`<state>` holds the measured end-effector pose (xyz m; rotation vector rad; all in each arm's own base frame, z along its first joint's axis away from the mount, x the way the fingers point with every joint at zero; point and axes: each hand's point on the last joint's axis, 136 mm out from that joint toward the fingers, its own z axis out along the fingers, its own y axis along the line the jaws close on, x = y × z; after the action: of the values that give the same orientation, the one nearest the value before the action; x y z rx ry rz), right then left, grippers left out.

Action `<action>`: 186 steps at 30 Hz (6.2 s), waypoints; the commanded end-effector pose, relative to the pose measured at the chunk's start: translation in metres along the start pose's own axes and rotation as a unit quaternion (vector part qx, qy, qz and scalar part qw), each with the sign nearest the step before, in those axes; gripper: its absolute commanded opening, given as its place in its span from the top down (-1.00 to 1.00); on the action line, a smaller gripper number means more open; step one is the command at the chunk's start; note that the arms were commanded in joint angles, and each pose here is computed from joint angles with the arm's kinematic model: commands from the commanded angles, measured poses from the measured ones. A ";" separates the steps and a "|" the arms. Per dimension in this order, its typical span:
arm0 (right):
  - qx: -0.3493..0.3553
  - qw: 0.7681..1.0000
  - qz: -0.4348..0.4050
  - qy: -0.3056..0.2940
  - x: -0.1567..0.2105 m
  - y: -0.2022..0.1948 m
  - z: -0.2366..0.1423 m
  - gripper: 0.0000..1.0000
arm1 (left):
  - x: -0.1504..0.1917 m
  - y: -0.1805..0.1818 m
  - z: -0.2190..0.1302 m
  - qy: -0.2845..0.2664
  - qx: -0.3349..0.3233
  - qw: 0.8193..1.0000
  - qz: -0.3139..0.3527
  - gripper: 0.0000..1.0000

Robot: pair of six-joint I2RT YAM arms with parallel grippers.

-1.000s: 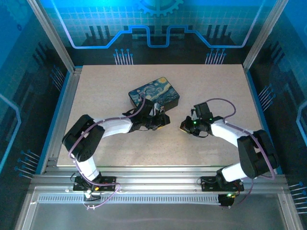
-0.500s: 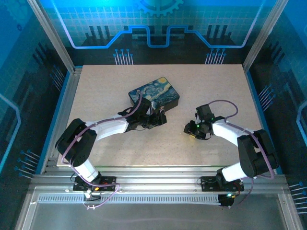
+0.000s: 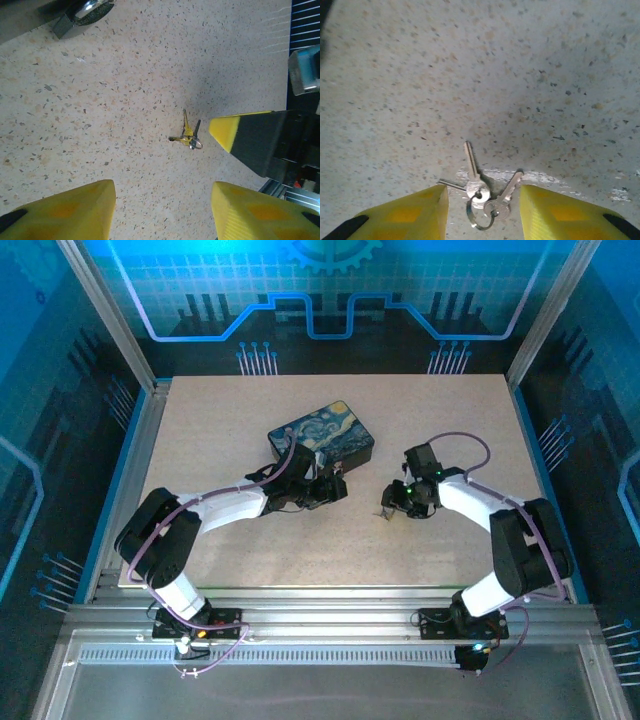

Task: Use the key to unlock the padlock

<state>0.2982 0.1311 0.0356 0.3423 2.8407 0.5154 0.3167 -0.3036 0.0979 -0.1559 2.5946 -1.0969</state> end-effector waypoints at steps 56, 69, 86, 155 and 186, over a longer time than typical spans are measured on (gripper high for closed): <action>-0.197 0.934 -0.297 -0.022 0.033 0.114 -0.045 1.00 | 0.004 -0.040 -0.012 0.040 0.129 0.990 0.045 0.11; -0.191 0.937 -0.292 -0.014 0.027 0.120 -0.041 1.00 | 0.016 -0.039 -0.002 0.063 0.121 0.989 0.055 0.31; -0.162 0.938 -0.306 0.012 0.036 0.113 -0.029 1.00 | 0.015 -0.033 0.006 0.063 0.116 0.990 0.054 0.56; -0.467 0.848 -0.250 -0.018 0.023 0.122 -0.085 1.00 | 0.014 -0.067 -0.019 0.098 0.260 0.958 0.077 1.00; -0.259 0.951 -0.152 -0.073 -0.009 0.062 -0.069 1.00 | -0.092 0.058 -0.018 -0.117 -0.104 0.988 0.008 -0.22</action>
<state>0.2951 0.1718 0.1148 -0.1894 2.4149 1.1409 0.3770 -0.2658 0.1057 -0.2216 2.4837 -0.9905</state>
